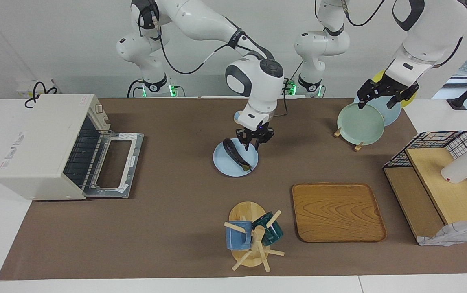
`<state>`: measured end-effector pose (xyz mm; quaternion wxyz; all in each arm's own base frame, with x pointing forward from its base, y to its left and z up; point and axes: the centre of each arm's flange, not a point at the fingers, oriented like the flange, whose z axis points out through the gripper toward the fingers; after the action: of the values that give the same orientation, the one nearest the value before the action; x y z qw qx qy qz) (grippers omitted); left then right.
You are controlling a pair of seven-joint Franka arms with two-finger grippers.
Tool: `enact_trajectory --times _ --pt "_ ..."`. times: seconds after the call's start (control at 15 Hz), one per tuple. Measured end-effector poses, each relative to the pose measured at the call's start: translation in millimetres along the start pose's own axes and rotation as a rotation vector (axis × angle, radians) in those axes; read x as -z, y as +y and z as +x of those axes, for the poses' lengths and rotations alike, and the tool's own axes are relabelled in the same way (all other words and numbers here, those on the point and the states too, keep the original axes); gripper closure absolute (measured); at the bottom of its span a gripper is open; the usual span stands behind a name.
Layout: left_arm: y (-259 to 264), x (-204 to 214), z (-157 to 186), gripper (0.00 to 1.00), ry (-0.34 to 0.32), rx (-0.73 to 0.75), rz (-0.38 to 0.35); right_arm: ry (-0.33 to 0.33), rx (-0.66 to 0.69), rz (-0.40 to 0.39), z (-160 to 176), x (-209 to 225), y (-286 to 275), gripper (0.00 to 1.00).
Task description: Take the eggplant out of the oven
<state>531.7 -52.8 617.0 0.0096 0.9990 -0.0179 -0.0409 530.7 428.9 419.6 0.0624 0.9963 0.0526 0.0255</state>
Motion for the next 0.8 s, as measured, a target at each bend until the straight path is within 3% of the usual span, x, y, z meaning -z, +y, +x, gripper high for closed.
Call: enact_trajectory --times 0.13,0.47,0.6,0.8 --pt "25.0 -8.5 1.6 0.0 0.0 0.06 0.002 -0.047 -0.02 -0.026 9.5 7.2 52.4 0.99" --pt "112.4 -56.9 5.8 0.0 0.009 0.233 -0.038 -0.205 -0.078 -0.077 -7.8 -63.7 178.4 0.99" --pt "161.2 -86.6 7.1 0.0 0.007 0.323 -0.041 -0.206 -0.08 -0.08 -13.0 -100.5 233.6 0.99" --pt "241.7 -140.3 7.9 0.0 0.006 0.449 -0.048 -0.145 -0.062 -0.071 -38.5 -163.5 309.0 0.99"
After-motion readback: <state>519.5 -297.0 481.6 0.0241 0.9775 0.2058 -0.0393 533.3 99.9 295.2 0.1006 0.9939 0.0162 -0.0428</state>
